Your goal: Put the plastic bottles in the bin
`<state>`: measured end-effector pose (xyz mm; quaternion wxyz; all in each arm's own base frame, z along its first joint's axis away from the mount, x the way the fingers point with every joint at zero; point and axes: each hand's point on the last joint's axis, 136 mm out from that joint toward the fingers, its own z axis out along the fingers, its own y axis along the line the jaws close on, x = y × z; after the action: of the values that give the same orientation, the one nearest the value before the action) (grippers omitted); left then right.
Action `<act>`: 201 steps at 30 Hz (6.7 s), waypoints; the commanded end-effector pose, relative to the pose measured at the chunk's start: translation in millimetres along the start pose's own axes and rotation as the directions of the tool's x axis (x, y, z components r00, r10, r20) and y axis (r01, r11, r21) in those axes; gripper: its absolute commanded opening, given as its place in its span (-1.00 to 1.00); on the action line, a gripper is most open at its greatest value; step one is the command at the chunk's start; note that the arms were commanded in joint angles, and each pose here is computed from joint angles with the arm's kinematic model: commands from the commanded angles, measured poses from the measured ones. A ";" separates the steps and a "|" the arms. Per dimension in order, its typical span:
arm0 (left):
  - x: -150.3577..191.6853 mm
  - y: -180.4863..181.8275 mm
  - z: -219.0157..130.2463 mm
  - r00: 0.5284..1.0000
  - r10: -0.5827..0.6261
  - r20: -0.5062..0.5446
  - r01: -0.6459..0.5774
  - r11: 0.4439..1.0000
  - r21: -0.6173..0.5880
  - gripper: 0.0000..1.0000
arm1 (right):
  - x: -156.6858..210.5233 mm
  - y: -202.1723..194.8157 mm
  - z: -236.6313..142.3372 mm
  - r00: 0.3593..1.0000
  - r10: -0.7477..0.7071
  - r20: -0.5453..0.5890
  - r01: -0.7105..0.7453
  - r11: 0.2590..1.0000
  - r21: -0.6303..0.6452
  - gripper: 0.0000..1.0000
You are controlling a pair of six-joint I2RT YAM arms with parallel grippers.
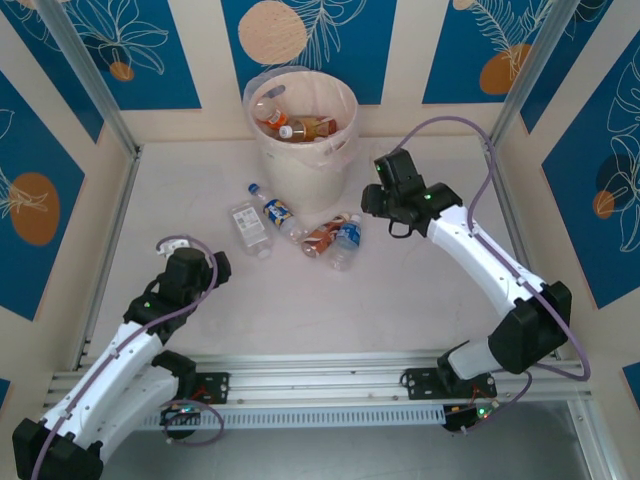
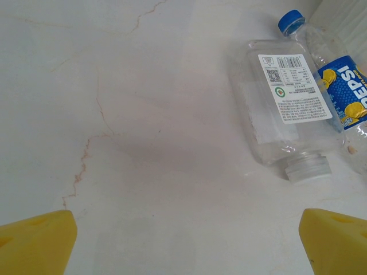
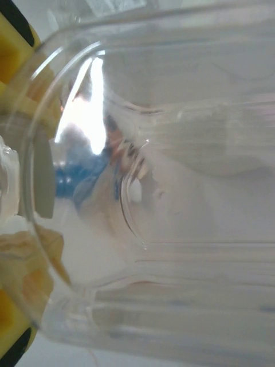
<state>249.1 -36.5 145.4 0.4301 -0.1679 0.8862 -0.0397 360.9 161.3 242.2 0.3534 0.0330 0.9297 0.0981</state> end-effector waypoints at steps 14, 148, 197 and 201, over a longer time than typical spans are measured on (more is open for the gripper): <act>-9.3 -5.8 -5.0 0.999 -0.025 0.024 0.024 0.999 0.022 0.99 | -101.3 101.0 -45.1 0.961 -0.183 0.206 0.231 0.944 -0.237 -0.44; 76.7 -107.9 131.7 0.897 -0.021 -0.442 -0.056 0.986 -0.159 0.76 | -49.6 16.1 -97.5 0.952 0.015 0.305 0.029 0.990 -0.137 0.99; 48.1 -75.8 141.7 0.939 -0.009 -0.345 -0.101 0.949 -0.298 0.35 | -44.4 14.5 -108.1 0.947 0.012 0.321 0.034 0.990 -0.135 0.99; 51.8 -78.8 146.1 0.939 -0.006 -0.345 -0.097 0.955 -0.279 0.20 | -44.5 13.0 -110.9 0.945 0.010 0.327 0.035 0.991 -0.130 0.98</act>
<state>351.6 -117.3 38.7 0.2427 -0.2020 0.9458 0.0756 321.3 151.7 353.6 0.5000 0.0117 0.8524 0.1526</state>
